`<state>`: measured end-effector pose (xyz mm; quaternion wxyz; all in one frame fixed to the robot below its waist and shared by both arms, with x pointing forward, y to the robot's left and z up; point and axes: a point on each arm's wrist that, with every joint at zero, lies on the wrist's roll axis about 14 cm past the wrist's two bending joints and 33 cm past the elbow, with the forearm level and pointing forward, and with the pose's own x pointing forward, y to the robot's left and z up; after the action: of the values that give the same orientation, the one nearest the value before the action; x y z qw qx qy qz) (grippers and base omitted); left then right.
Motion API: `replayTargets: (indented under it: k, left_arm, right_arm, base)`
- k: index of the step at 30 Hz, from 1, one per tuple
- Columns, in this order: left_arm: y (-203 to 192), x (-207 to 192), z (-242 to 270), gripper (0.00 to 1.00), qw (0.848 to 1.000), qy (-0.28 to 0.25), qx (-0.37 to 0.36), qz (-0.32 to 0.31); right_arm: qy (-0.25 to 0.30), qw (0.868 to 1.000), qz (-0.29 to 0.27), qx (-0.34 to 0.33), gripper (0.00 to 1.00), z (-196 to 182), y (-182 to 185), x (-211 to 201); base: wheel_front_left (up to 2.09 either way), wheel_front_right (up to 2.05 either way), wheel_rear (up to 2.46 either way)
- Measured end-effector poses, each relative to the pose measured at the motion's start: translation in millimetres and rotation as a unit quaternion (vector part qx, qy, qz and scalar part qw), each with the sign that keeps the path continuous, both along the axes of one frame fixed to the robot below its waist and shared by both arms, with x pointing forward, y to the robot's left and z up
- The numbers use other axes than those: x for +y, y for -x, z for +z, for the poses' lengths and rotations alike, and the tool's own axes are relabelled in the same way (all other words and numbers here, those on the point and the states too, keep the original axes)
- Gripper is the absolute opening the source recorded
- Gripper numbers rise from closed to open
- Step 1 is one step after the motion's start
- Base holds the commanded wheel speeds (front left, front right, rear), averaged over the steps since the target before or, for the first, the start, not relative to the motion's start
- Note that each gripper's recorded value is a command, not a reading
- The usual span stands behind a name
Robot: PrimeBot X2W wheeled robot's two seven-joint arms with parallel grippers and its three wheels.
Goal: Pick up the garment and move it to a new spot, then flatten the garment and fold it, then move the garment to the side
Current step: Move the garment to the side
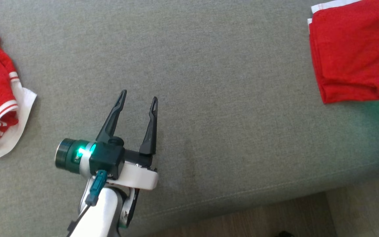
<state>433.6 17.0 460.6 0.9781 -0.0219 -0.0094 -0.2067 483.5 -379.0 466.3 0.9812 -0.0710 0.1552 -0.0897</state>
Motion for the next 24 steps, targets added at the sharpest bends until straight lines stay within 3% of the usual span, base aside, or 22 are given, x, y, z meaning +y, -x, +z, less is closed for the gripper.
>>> replayTargets:
  k: [7, 8, 9, 10, 16, 19, 24]
  left_arm:
    - [-0.3, 0.3, -1.2, 1.00, 1.000, 0.000, 0.001, 0.001]
    - [-0.4, 0.6, -1.3, 1.00, 1.000, -0.001, 0.001, 0.002]
    - [-0.4, 0.5, -1.3, 1.00, 1.000, 0.000, 0.002, 0.002]
    - [-0.3, 0.4, -1.2, 1.00, 1.000, 0.000, 0.001, 0.001]
    - [1.3, 2.0, 5.2, 1.00, 1.000, -0.001, -0.006, 0.004]
    - [2.5, 5.3, 12.5, 1.00, 1.000, 0.001, -0.013, 0.011]
    - [7.2, 14.2, 28.5, 1.00, 0.999, 0.002, -0.030, 0.030]
  right_arm:
    - [0.028, 1.000, 0.003, -0.005, 0.00, 6.7, -5.0, -4.0]
    - [0.035, 0.999, 0.003, -0.007, 0.30, 8.4, -5.2, -5.4]
    - [0.042, 0.999, 0.001, -0.010, 0.93, 9.8, -4.8, -7.9]
    - [0.048, 0.999, -0.002, -0.011, 1.00, 10.9, -4.2, -10.8]
    - [0.084, 0.996, -0.004, -0.035, 1.00, 22.5, -5.7, -13.2]
    - [0.119, 0.990, 0.011, -0.077, 1.00, 46.5, -11.8, -5.4]
    - [0.105, 0.980, 0.050, -0.161, 1.00, 75.2, -19.9, 50.1]
  base:
    - [0.00, 0.00, 0.00]
    - [0.00, 0.00, 0.00]
    - [0.00, 0.00, 0.00]
    - [0.00, 0.00, 0.00]
    - [0.00, 0.00, 0.00]
    - [0.00, 0.00, 0.00]
    - [0.00, 0.00, 0.00]
